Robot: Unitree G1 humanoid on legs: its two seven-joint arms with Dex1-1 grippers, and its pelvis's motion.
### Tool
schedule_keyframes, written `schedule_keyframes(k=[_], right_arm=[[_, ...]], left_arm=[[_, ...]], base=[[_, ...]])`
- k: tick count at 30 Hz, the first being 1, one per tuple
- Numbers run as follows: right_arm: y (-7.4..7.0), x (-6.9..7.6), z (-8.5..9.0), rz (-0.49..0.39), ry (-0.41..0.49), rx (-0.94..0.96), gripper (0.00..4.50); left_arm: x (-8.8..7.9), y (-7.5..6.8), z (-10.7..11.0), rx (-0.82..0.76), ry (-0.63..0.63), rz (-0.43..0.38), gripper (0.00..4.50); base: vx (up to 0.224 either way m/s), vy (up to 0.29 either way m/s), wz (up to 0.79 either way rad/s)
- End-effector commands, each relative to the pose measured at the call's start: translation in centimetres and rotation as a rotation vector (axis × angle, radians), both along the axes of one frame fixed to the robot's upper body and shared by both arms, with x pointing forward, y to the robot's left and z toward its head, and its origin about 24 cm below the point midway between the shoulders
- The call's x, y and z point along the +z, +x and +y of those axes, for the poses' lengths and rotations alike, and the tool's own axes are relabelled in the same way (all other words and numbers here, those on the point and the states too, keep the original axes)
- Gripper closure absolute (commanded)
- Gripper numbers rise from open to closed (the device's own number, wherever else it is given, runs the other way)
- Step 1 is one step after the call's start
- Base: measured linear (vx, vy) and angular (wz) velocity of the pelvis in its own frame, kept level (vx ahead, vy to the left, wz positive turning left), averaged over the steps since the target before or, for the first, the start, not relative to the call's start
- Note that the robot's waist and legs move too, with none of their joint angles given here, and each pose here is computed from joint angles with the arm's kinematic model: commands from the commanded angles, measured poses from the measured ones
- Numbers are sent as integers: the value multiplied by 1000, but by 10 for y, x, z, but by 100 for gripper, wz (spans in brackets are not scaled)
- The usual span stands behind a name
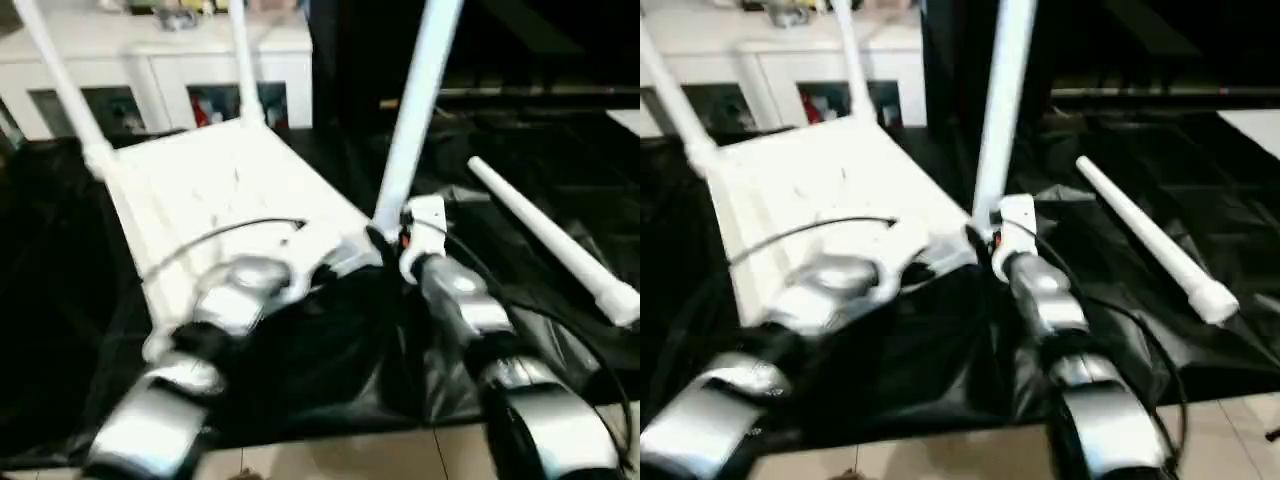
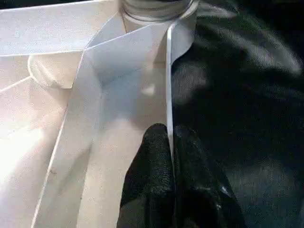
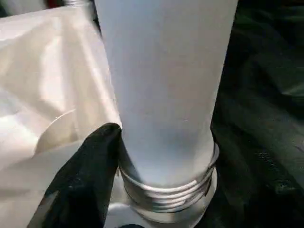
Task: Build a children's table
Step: Rotate leg to tighten
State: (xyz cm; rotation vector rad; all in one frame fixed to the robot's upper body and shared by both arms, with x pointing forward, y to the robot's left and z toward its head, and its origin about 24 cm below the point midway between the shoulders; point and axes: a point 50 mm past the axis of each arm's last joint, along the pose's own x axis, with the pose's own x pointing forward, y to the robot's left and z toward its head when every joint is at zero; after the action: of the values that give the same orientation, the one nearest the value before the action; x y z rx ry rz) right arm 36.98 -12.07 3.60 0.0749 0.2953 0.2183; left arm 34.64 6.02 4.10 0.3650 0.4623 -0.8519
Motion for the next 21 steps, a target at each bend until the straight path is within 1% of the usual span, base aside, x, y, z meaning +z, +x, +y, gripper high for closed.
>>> schedule_keyframes(k=[1, 4, 6, 7, 8, 9, 11, 12, 13, 14, 15, 16, 18, 19, 20, 21], right_arm=[[-16, -33, -1, 174, 4, -52, 178], [-13, -30, 0, 152, 16, -39, 178], [-10, -23, 1, 113, 55, -28, 178], [-9, -21, 1, 99, 69, -27, 143], [-9, -21, 1, 98, 70, -26, 122], [-7, -18, -1, 76, 71, -24, 108], [-6, -15, -2, 61, 71, -22, 103], [-4, -8, -5, 17, 88, 10, 90], [-3, -6, -7, 3, 93, 25, 90], [-3, -6, -7, 3, 93, 25, 66], [-3, 5, -13, -72, 90, 127, 62], [-3, 5, -13, -72, 90, 127, 57], [-6, 8, -17, -99, 81, 201, 31], [-8, 10, -20, -113, 76, 251, 31], [-8, 10, -20, -113, 76, 251, 31], [-20, 10, -30, -120, 50, 395, 5]], left_arm=[[16, 2, -20, -42, -91, -61, 450], [14, 1, -19, -55, -80, -66, 450], [12, 0, -13, -78, -57, -81, 450], [13, 0, -13, -94, -56, -88, 450], [13, 0, -13, -95, -56, -88, 450], [12, -1, -11, -109, -58, -82, 450], [12, -2, -9, -117, -60, -77, 450], [12, -5, -5, -172, -54, -89, 450], [12, -7, -3, -191, -51, -93, 450], [12, -7, -3, -191, -51, -93, 450], [12, -9, 6, -238, -39, -119, 450], [12, -9, 6, -238, -39, -119, 450], [14, -10, 12, -251, -39, -131, 450], [14, -10, 16, -258, -41, -140, 450], [14, -10, 16, -258, -41, -140, 450], [16, -12, 26, -300, -36, -148, 450]], base=[[0, 0, 0], [0, 0, 0], [0, 0, 0], [0, 0, 0], [0, 0, 0], [0, 0, 0], [0, 0, 0], [0, 0, 0], [0, 0, 0], [0, 0, 0], [0, 0, 0], [0, 0, 0], [0, 0, 0], [0, 0, 0], [0, 0, 0], [0, 0, 0]])
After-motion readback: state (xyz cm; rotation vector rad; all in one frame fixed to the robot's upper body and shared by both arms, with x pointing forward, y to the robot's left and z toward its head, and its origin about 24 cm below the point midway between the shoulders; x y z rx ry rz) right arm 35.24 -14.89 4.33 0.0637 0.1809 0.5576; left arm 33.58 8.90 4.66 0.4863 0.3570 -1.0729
